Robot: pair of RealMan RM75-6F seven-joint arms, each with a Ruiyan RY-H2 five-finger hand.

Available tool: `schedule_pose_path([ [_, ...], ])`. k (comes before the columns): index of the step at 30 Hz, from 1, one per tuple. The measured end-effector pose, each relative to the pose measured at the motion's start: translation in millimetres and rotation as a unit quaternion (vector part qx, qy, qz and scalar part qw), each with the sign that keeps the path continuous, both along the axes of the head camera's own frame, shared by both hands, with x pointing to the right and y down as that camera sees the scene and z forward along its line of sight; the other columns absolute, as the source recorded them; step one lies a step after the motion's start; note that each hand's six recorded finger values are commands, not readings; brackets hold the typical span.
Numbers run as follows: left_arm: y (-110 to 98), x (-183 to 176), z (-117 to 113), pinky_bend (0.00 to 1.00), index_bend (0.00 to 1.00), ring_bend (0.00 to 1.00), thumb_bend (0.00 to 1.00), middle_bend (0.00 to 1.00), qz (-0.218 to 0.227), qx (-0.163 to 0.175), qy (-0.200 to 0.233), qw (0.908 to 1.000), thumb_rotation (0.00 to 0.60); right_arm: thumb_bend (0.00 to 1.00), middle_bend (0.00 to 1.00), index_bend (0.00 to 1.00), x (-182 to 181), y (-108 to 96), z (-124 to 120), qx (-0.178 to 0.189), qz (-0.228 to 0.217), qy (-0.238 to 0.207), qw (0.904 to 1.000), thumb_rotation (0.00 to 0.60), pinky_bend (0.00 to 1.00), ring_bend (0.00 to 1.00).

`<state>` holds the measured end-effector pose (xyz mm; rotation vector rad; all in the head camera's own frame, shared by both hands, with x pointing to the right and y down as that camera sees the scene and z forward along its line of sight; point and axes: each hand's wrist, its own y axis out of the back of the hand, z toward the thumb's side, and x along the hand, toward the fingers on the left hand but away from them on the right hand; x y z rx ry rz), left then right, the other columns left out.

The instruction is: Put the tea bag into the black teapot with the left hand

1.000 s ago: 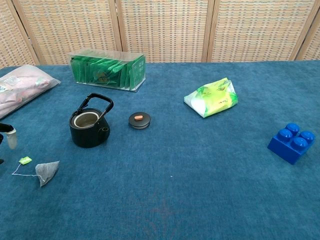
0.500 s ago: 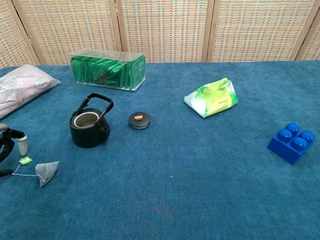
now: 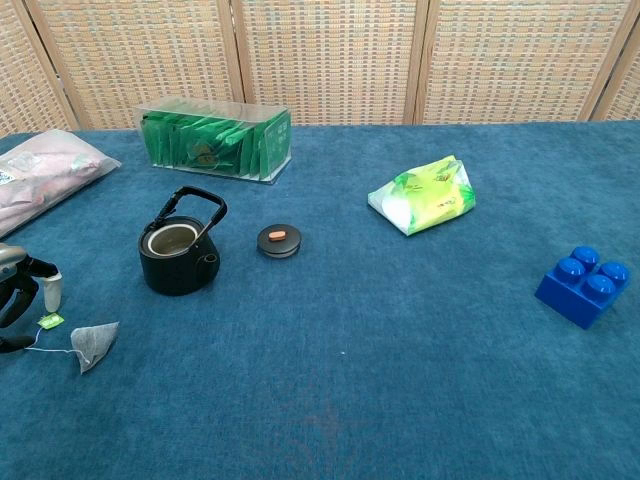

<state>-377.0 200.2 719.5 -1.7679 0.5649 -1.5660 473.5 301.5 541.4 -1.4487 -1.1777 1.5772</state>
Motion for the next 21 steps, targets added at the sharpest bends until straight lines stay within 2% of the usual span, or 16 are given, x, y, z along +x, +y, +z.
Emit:
schedule_pose_path([
  [21,-3.9,7.4,5.8,0.69,0.50,0.64,0.29,0.71,-0.002,-0.012,0.002,0.9999,0.600,0.02,0.14,0.11,2.8,1.1,-0.4,-0.002,0.006,0.004,1.0000,0.600,0.06,0.00],
])
